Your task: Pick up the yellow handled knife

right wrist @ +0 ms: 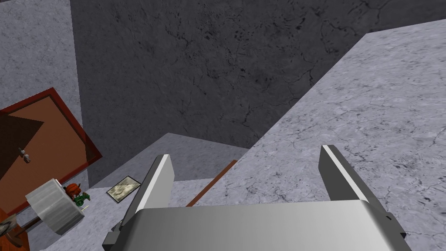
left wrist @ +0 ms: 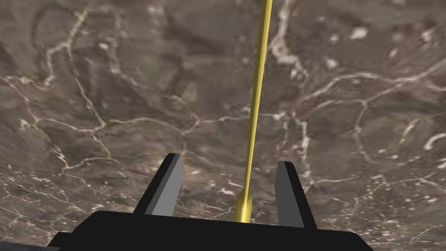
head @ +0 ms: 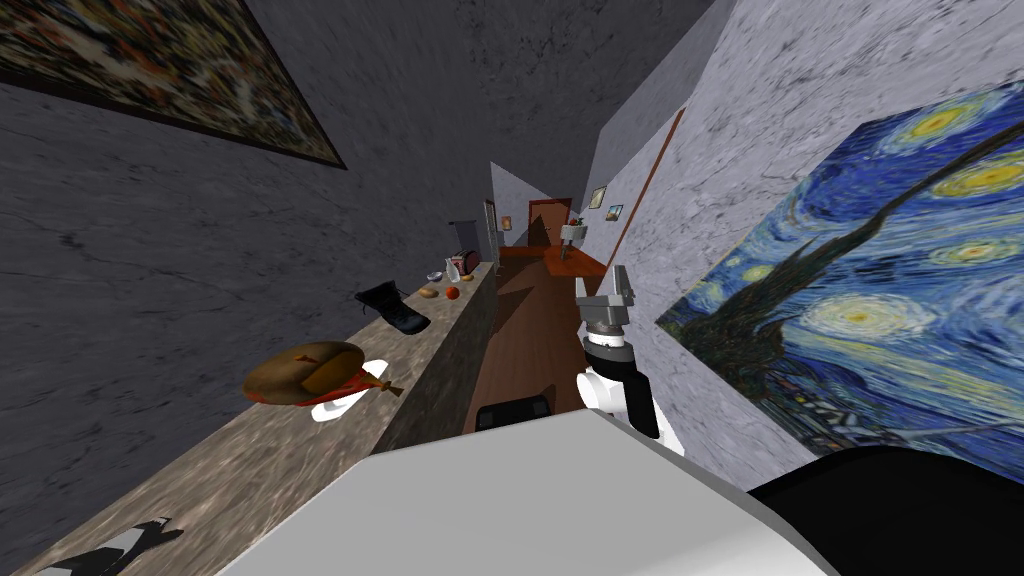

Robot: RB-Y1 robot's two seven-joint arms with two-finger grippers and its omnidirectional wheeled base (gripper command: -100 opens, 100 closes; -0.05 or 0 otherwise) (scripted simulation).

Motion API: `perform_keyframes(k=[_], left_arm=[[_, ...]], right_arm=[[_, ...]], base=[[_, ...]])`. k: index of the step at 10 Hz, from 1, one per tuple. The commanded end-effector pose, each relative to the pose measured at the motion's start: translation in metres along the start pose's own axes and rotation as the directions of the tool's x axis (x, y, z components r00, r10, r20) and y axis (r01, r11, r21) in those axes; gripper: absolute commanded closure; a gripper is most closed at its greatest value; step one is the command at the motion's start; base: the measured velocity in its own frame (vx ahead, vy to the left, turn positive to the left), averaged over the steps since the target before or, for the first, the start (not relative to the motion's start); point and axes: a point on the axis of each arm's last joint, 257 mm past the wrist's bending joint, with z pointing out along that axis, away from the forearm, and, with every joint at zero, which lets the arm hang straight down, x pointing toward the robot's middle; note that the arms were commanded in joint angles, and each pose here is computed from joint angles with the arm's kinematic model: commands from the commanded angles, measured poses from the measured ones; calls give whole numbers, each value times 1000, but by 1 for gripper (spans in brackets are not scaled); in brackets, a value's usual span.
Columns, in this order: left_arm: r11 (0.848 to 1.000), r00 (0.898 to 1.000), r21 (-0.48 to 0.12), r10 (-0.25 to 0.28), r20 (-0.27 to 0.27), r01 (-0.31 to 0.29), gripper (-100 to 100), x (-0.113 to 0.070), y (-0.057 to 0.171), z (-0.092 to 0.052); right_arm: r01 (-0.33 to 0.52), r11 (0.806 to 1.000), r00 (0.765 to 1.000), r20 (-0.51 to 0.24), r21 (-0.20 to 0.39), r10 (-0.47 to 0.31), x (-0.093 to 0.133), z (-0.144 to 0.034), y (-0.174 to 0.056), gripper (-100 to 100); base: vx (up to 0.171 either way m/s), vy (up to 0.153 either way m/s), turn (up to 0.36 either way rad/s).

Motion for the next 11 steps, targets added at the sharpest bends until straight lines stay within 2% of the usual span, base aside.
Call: perform_keyframes(k=[1, 4, 5, 6, 11], left_arm=[[1000, 1000, 0, 0, 0, 0, 100, 0, 0, 0], [1000, 1000, -8, -5, -1, 5, 100, 0, 4, 0], [1000, 1000, -4, -9, -1, 9, 0, 0, 3, 0], [1000, 1000, 16, -1, -20, 1, -100, 2, -3, -6], [997, 996, 70, 38, -75, -33, -100, 8, -20, -24]], right_arm=[[0, 1000, 1000, 0, 0, 0, 0, 0, 0, 0], [0, 1000, 1000, 0, 0, 0, 0, 0, 0, 0], [0, 1000, 1000, 0, 0, 0, 0, 0, 0, 0], [0, 1000, 1000, 0, 0, 0, 0, 0, 0, 0], [0, 1000, 1000, 0, 0, 0, 0, 0, 0, 0]], base=[[0, 0, 0], [1, 0, 10], [0, 0, 0], [-12, -9, 36], [-9, -6, 26]])
